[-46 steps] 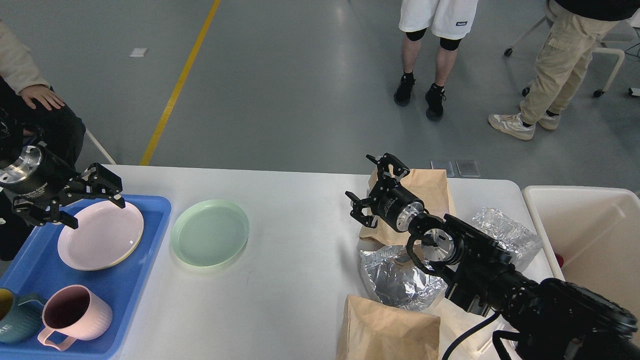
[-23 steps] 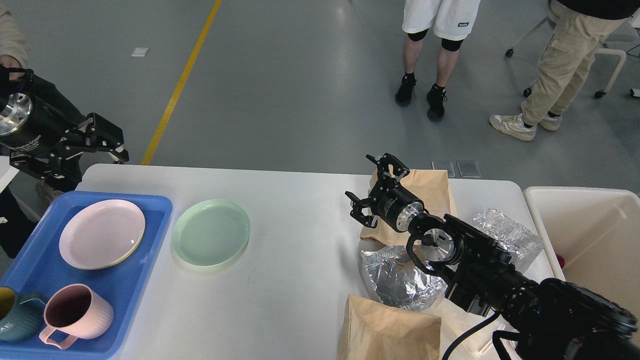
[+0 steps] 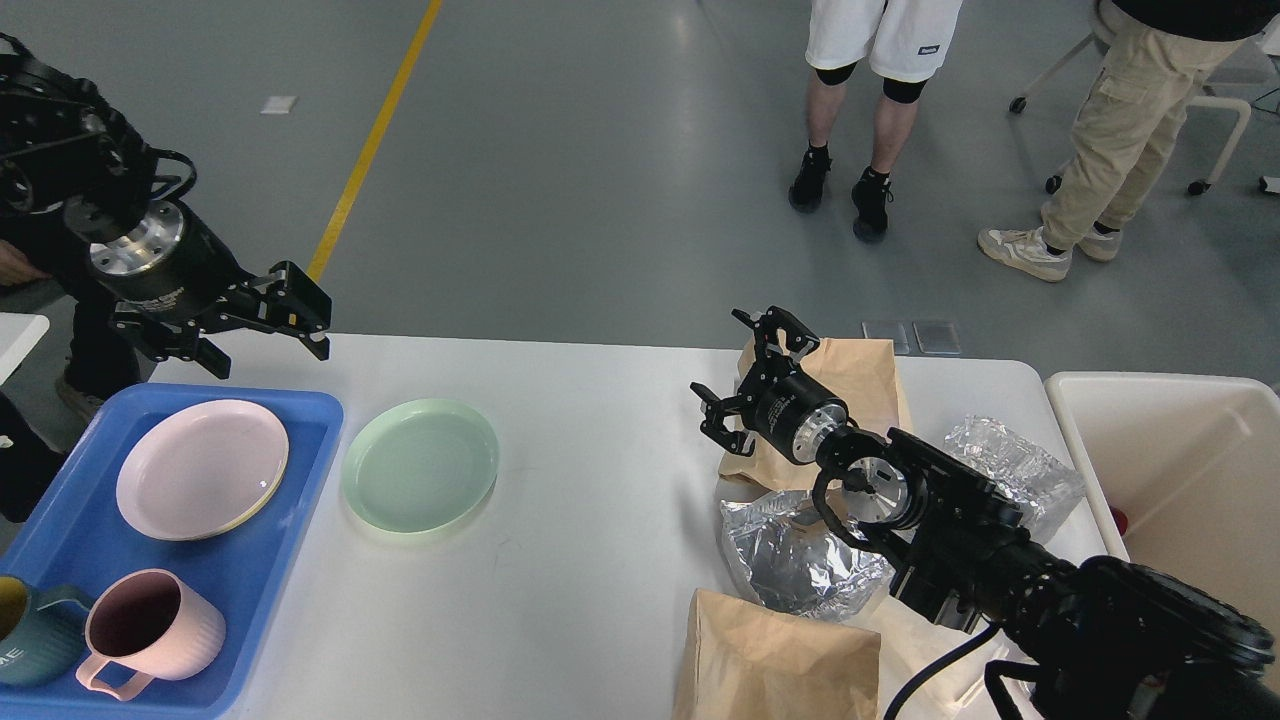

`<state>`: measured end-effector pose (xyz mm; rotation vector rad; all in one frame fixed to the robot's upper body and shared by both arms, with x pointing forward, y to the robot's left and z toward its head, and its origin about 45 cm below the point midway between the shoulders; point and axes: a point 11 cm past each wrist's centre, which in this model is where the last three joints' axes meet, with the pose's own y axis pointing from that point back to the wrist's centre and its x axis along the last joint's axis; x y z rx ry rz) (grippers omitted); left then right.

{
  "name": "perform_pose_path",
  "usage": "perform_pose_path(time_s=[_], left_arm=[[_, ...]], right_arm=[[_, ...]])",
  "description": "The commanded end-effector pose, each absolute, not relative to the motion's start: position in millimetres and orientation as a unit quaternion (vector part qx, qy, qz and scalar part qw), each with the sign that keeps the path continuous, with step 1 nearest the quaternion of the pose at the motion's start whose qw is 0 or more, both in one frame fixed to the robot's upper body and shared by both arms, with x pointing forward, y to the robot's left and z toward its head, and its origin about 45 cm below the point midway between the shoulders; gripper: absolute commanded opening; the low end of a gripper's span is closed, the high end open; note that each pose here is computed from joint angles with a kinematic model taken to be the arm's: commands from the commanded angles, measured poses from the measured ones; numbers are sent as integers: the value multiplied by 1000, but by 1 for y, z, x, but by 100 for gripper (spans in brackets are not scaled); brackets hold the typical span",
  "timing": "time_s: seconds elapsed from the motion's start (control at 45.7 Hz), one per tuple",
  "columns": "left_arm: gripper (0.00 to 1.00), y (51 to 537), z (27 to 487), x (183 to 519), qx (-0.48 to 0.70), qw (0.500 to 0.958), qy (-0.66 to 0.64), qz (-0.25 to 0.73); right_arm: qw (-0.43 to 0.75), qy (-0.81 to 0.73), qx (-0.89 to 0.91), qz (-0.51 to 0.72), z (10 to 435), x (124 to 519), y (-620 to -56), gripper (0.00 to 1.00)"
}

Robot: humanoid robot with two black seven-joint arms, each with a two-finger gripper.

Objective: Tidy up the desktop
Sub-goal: 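Move the left gripper over the pale green plate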

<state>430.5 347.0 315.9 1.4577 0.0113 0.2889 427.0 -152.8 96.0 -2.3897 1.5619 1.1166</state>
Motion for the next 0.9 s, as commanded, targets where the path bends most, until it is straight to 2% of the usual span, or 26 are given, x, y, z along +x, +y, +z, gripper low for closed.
perform_pose_path(time_s=[0.0,0.241,0.437,0.7,0.875], left_arm=[[96,312,300,442,681,723,-48,107],[96,251,255,444,708,696,-110,49],[96,211,192,424,725,674,-140,-5],[96,205,135,408,734,657,-170,-20],[96,207,122,407,736,651,-187,-12]], right_arm=[[39,509,-779,364,97,427,-153,100],[37,510,-779,364,96,427,-154,100],[38,509,-779,364,96,427,-153,100],[38,509,-779,364,96,427,-153,100],[38,509,-779,364,96,427,-153,100]])
